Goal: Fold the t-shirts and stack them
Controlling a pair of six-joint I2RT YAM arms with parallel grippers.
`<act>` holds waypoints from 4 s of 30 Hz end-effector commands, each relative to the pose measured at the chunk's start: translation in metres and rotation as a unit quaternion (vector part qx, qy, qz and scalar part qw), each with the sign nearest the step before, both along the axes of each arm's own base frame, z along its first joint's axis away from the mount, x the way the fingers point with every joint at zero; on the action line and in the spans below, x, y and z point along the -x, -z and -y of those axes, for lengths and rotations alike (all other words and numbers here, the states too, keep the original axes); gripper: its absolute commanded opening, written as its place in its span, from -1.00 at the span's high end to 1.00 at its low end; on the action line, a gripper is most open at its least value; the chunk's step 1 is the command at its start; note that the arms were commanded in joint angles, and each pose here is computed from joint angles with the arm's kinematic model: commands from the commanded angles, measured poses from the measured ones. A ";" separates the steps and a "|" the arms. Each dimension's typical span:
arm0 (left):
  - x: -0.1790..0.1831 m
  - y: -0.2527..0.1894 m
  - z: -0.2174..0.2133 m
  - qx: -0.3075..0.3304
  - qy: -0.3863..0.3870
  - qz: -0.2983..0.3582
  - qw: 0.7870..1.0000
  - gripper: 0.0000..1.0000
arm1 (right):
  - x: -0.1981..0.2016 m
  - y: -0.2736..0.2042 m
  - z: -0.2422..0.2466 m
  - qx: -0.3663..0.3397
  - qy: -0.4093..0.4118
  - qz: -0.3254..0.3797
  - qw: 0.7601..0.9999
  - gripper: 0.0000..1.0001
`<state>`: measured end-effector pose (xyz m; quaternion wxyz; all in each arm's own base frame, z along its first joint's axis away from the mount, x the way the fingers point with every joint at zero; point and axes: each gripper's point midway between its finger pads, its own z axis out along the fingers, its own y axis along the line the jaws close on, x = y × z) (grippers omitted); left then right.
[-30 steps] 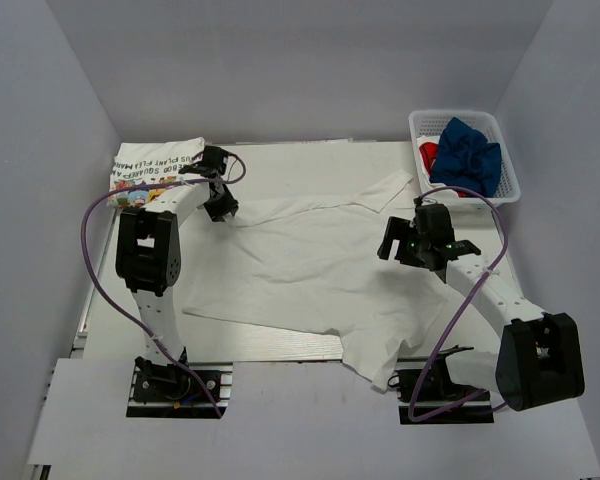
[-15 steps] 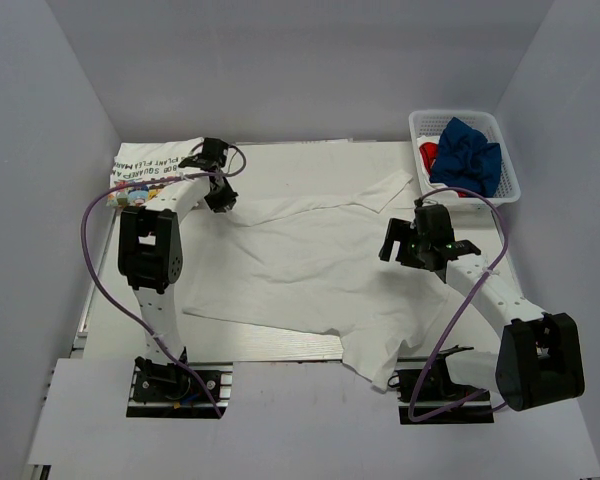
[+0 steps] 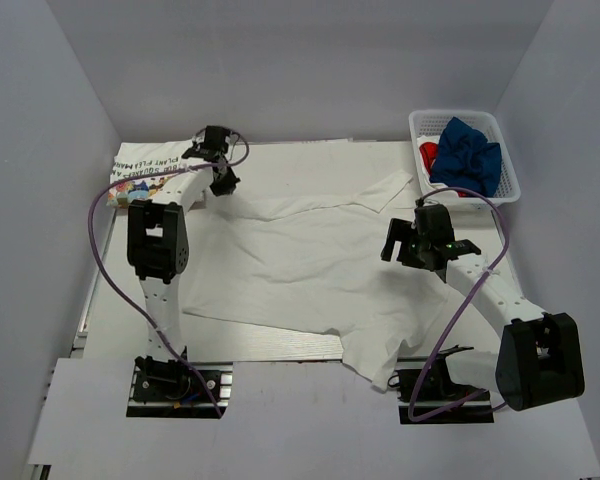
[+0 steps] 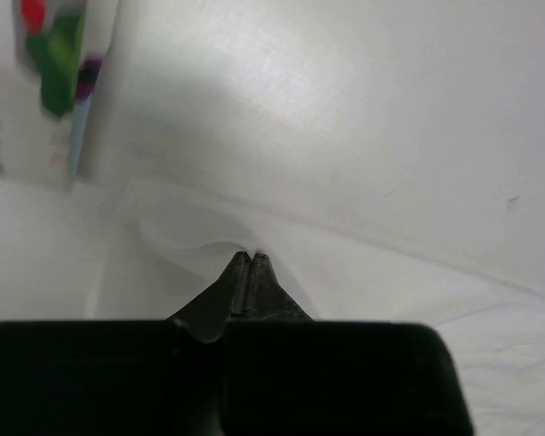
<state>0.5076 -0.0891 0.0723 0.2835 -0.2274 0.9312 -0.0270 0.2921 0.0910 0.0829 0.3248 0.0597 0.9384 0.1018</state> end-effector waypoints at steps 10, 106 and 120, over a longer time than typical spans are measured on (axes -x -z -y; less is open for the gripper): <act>-0.165 -0.037 -0.008 0.028 -0.104 0.211 0.972 0.33 | -0.033 -0.024 0.006 0.027 0.017 0.038 0.999 -0.81; 0.210 0.049 0.092 -0.084 0.187 -0.118 0.972 -1.00 | -0.288 -0.009 -0.133 -0.081 -0.067 0.089 0.990 -0.81; 0.216 0.062 0.096 -0.070 0.194 -0.129 0.970 -1.00 | -0.313 0.031 -0.154 -0.064 -0.067 0.099 0.991 -0.25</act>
